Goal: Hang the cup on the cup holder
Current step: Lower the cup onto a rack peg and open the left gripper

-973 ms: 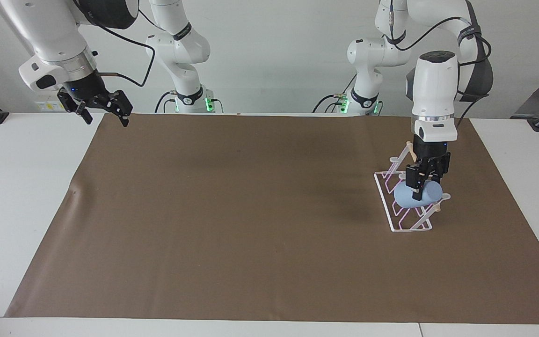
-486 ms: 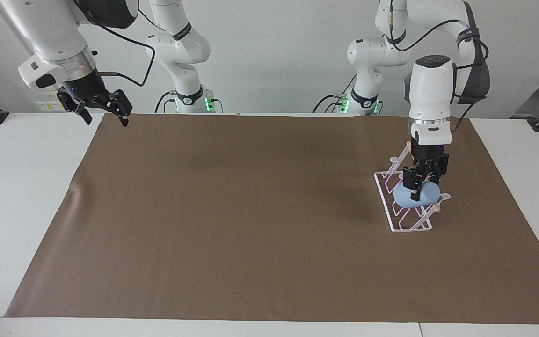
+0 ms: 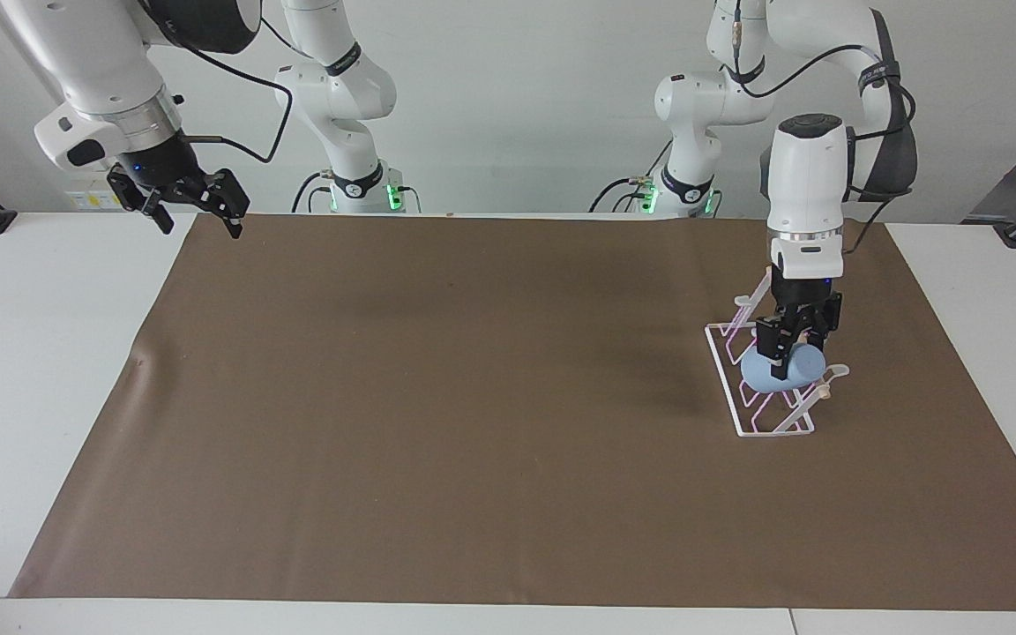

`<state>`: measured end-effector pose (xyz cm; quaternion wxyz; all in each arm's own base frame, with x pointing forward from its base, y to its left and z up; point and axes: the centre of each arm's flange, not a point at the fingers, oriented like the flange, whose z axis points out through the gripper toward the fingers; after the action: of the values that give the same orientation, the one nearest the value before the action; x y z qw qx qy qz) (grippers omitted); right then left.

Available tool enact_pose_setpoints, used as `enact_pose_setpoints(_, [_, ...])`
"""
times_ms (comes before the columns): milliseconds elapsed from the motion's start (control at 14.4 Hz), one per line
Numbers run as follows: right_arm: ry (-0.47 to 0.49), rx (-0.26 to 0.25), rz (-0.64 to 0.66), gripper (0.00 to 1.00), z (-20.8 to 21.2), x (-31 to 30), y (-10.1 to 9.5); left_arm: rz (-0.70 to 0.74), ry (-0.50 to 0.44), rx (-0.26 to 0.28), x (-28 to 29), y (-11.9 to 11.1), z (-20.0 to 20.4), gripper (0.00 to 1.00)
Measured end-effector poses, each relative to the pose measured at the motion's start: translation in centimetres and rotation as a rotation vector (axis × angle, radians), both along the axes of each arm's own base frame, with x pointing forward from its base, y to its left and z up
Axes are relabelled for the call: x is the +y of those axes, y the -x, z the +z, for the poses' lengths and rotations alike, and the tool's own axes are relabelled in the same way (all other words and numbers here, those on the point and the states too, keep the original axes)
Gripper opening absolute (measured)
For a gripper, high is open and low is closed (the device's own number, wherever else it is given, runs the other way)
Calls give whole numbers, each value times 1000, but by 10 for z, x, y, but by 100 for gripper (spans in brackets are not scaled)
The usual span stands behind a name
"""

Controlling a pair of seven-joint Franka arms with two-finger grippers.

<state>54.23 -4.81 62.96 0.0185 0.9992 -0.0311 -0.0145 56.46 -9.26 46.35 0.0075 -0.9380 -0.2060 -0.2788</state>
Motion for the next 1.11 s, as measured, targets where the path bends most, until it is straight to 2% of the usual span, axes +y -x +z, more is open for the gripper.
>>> enact_pose_setpoints(278, [0, 0, 0, 100, 0, 0, 0, -3, 2, -2, 0, 1, -2, 76])
enact_pose_setpoints(347, [0, 0, 0, 100, 0, 0, 0, -4, 2, -2, 0, 1, -3, 81])
enact_pose_setpoints(417, [0, 0, 0, 100, 0, 0, 0, -4, 3, -3, 0, 1, -3, 93])
enact_pose_setpoints(486, [0, 0, 0, 100, 0, 0, 0, -5, 3, -4, 0, 1, -2, 100])
enact_pose_setpoints(1112, [0, 0, 0, 100, 0, 0, 0, -11, -2, -47, 2, -5, 23, 100])
